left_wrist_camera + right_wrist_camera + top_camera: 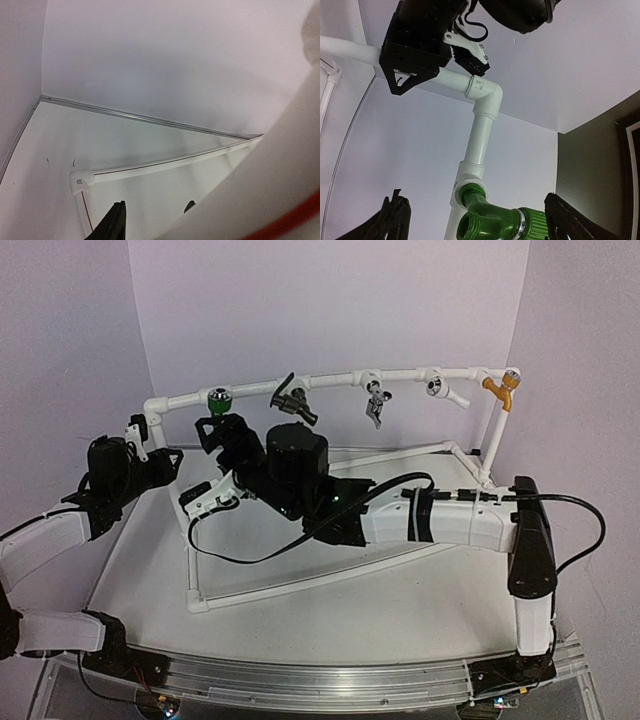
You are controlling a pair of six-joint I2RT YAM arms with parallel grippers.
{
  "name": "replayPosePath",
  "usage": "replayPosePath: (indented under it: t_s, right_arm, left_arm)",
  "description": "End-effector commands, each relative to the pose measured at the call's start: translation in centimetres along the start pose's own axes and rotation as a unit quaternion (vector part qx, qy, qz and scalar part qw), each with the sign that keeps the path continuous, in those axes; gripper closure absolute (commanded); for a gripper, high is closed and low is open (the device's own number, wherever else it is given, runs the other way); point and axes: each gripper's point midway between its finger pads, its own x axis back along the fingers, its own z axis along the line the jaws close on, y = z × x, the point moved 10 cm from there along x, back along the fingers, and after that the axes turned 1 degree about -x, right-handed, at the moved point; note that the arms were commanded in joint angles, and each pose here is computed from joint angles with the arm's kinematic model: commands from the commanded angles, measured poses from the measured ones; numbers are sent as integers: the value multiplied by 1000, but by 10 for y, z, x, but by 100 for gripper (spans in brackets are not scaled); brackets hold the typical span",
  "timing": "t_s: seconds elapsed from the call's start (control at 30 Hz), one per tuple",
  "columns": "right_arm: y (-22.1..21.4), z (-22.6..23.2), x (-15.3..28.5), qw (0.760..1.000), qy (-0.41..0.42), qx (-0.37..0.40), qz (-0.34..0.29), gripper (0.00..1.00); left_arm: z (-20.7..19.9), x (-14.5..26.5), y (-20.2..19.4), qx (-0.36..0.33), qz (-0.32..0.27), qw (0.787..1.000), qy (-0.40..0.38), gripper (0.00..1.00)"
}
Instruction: Install the water faucets
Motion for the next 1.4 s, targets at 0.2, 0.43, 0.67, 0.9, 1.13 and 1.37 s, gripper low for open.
replayPosePath:
  t_s: [0.2, 0.43, 0.67, 0.9, 1.13, 1.37]
  right_arm:
    - [-29, -26, -26, 978, -45, 201, 35, 9]
    - [-31, -17, -31, 985, -14, 164, 56, 22]
    - [-33, -8, -29, 993, 16, 64, 101, 57]
    - [-32, -9, -40, 977, -15, -127, 170, 77]
    - [-42, -23, -47, 910, -160, -303, 234, 100]
    - [-55, -25, -38, 731, -211, -607, 229, 100]
  left_arm:
    - [-4, 5, -20, 101, 71, 992, -34, 100]
    - [-4, 4, -20, 102, 71, 992, -34, 100]
    - [-5, 3, -20, 101, 75, 991, -36, 100]
    - [-5, 1, -20, 104, 76, 991, -39, 100]
    - [-6, 2, -20, 107, 77, 990, -44, 100]
    - [-6, 0, -20, 112, 78, 990, -45, 100]
